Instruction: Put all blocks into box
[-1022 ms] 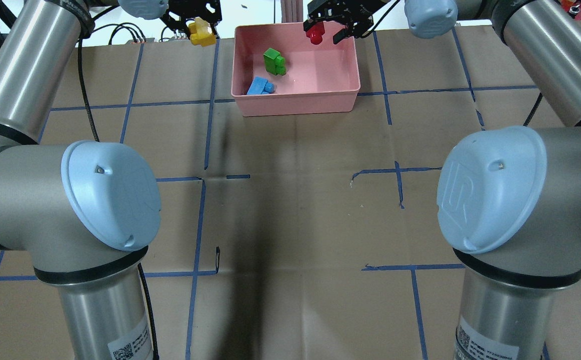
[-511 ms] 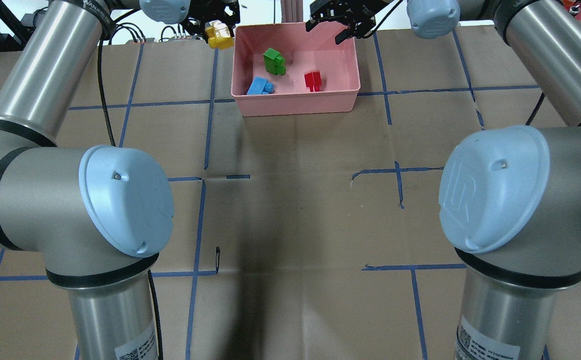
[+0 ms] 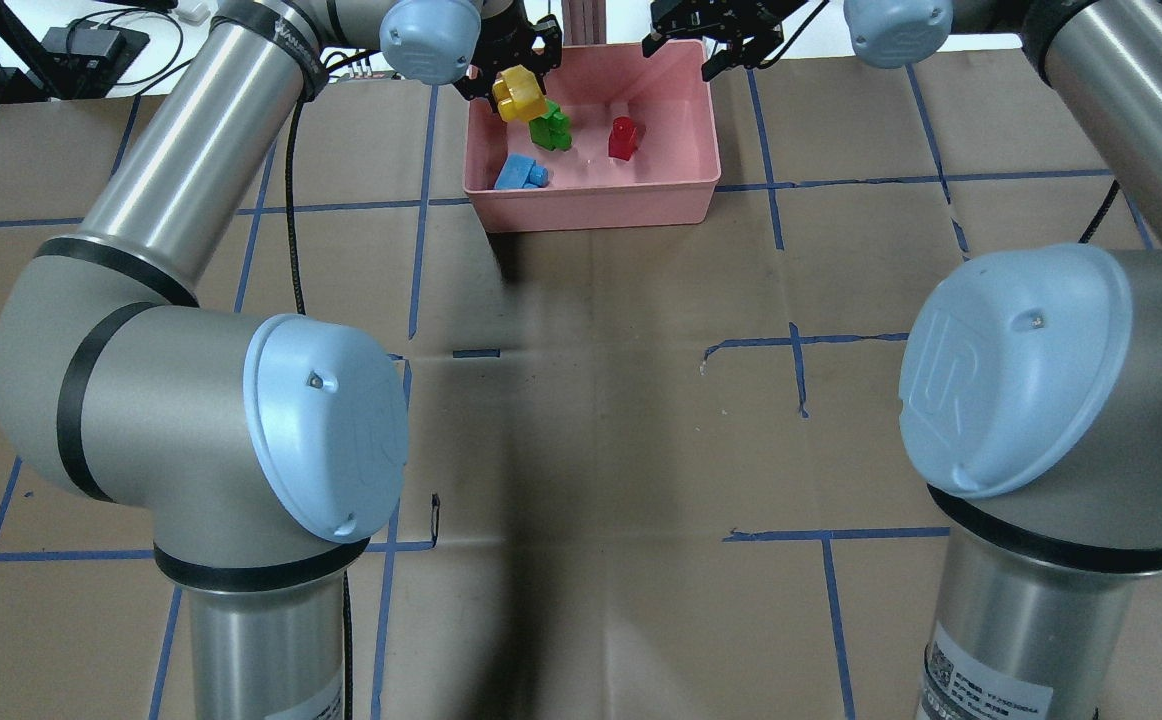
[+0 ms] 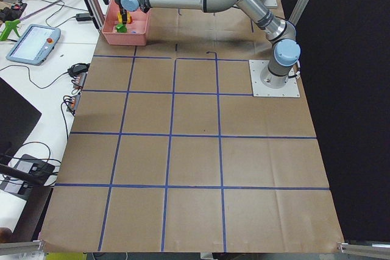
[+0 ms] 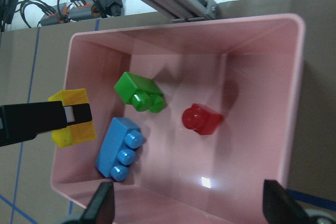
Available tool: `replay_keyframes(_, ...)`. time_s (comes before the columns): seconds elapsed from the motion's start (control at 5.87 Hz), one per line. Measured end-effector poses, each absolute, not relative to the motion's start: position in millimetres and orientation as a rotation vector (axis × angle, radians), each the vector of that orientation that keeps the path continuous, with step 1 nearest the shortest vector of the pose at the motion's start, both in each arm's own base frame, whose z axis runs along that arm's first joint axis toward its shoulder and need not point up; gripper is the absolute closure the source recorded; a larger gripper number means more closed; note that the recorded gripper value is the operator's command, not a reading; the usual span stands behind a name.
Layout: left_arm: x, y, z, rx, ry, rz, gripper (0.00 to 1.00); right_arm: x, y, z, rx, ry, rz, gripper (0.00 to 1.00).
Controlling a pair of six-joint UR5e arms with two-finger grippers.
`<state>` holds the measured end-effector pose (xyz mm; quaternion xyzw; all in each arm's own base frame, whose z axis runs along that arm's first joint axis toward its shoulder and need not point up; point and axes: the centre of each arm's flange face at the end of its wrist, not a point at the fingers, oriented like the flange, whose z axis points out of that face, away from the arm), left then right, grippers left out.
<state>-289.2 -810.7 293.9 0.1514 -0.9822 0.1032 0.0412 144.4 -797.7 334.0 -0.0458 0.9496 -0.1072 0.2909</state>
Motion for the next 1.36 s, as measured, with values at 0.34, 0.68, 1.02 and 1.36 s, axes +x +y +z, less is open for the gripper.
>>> replay_keyframes(0.34,-297,-813,288,0.457,-3.008,0.385,0.01,63,-790,352,-0.076,2.643,-0.256,0.00)
replay_keyframes(0.68,-278,-810,327,0.306,-3.037,0.436,0.01,8,-766,384,-0.059,2.964,-0.203,0.00)
replay_keyframes(1.02,-214,-789,386,0.065,-3.118,0.355,0.01,30,-724,427,-0.081,3.096,-0.046,0.00)
replay_keyframes(1.36,-169,-729,429,-0.077,-3.160,0.167,0.01,98,-643,451,-0.152,3.176,-0.001,0.00)
